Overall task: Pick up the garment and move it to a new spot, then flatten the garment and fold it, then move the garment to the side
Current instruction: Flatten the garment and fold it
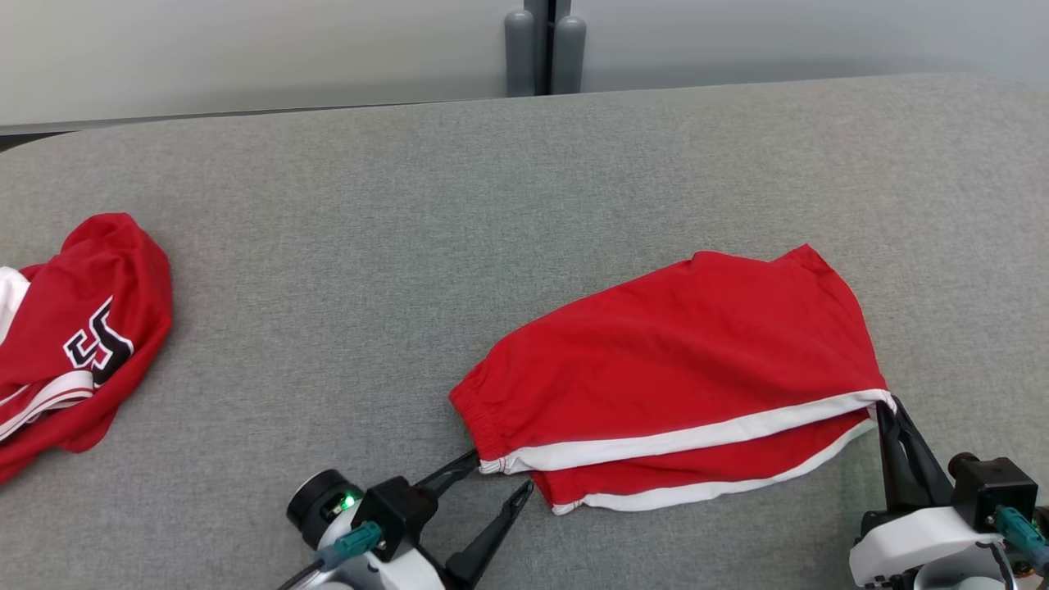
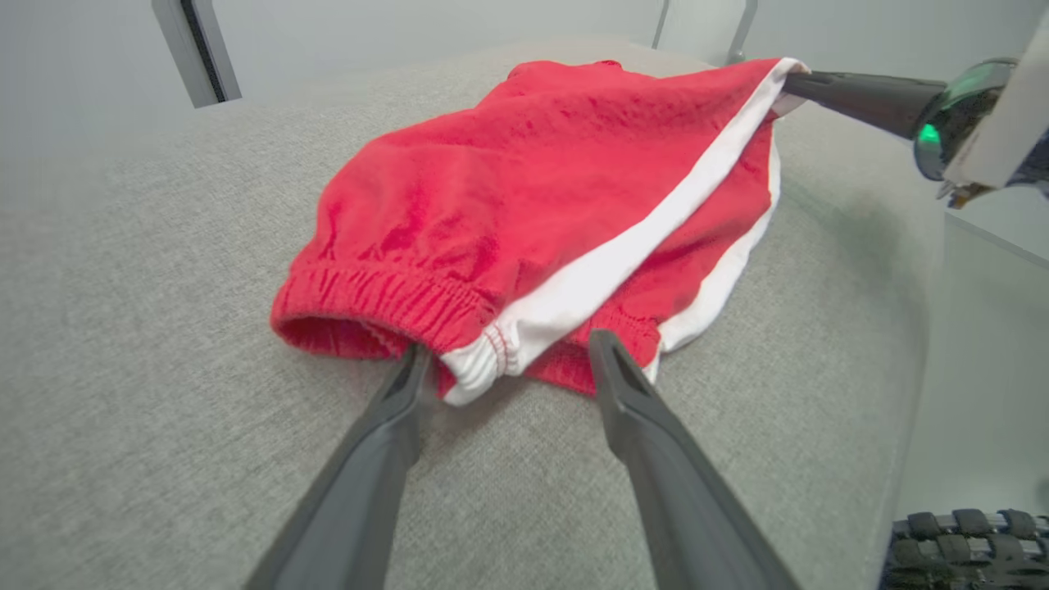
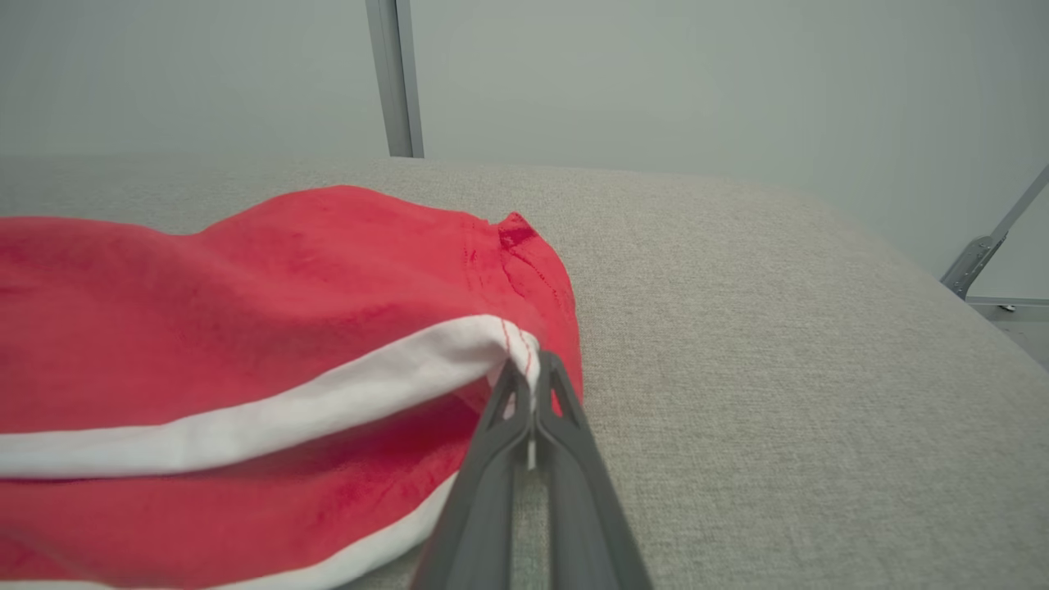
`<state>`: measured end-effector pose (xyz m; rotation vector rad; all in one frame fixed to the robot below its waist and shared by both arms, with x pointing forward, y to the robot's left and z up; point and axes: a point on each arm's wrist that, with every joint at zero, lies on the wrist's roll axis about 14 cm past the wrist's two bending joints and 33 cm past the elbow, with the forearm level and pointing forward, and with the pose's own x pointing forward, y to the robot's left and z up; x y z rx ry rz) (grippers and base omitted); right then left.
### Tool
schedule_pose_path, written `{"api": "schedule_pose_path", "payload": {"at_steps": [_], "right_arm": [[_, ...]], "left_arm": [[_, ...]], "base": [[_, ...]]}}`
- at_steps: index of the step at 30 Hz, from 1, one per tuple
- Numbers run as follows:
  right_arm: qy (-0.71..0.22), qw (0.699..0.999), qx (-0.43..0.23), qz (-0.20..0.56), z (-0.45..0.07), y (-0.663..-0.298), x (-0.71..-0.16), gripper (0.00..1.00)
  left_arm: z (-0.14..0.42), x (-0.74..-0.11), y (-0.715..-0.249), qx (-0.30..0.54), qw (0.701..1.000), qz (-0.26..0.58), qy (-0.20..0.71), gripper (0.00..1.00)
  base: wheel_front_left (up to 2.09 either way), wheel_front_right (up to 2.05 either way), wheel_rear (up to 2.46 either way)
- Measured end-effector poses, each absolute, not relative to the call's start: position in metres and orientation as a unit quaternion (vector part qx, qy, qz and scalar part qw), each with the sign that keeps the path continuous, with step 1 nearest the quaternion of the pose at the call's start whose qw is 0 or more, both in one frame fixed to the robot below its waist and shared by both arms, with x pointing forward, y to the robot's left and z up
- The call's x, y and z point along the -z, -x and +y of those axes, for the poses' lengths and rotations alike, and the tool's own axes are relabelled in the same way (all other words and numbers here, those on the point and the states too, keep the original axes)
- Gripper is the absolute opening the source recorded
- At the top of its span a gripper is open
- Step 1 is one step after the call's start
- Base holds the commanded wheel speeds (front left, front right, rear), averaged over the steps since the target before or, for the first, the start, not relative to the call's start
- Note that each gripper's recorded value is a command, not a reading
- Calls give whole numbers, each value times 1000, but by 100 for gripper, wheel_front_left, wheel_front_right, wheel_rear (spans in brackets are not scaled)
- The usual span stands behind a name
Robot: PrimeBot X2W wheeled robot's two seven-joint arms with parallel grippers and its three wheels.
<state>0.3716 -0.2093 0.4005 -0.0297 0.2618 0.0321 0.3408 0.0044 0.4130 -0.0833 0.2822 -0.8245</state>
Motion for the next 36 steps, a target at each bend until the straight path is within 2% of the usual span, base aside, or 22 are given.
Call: {"api": "schedule_pose_path", "payload": {"at_steps": [1, 8, 11, 15, 22, 27, 32, 36], "right_arm": [[14, 991, -16, 131, -209, -371, -400, 0], [17, 992, -7, 126, -217, -370, -404, 0], [10, 995, -2, 102, -220, -383, -418, 0], [10, 999, 4, 38, -232, -427, -459, 0], [32, 991, 16, -132, -264, -529, -588, 0], [68, 975, 18, -210, -280, -572, -654, 0], [105, 961, 16, -257, -284, -577, -690, 0], [117, 959, 3, -257, -278, -565, -683, 0]], "left_arm": [[1, -415, -342, 402, 904, 136, 45, 0], [-5, -421, -350, 415, 898, 133, 59, 0], [-12, -432, -357, 418, 894, 129, 94, 0], [-25, -471, -394, 441, 885, 88, 123, 0], [-45, -593, -510, 466, 871, -23, 151, 0], [-70, -663, -552, 496, 849, -113, 142, 0], [-65, -695, -570, 491, 842, -177, 138, 0], [-57, -681, -556, 498, 841, -164, 137, 0]], "base": [[0, 0, 0], [0, 0, 0], [0, 0, 0], [0, 0, 0], [0, 0, 0], [0, 0, 0], [0, 0, 0], [0, 0, 0]]}}
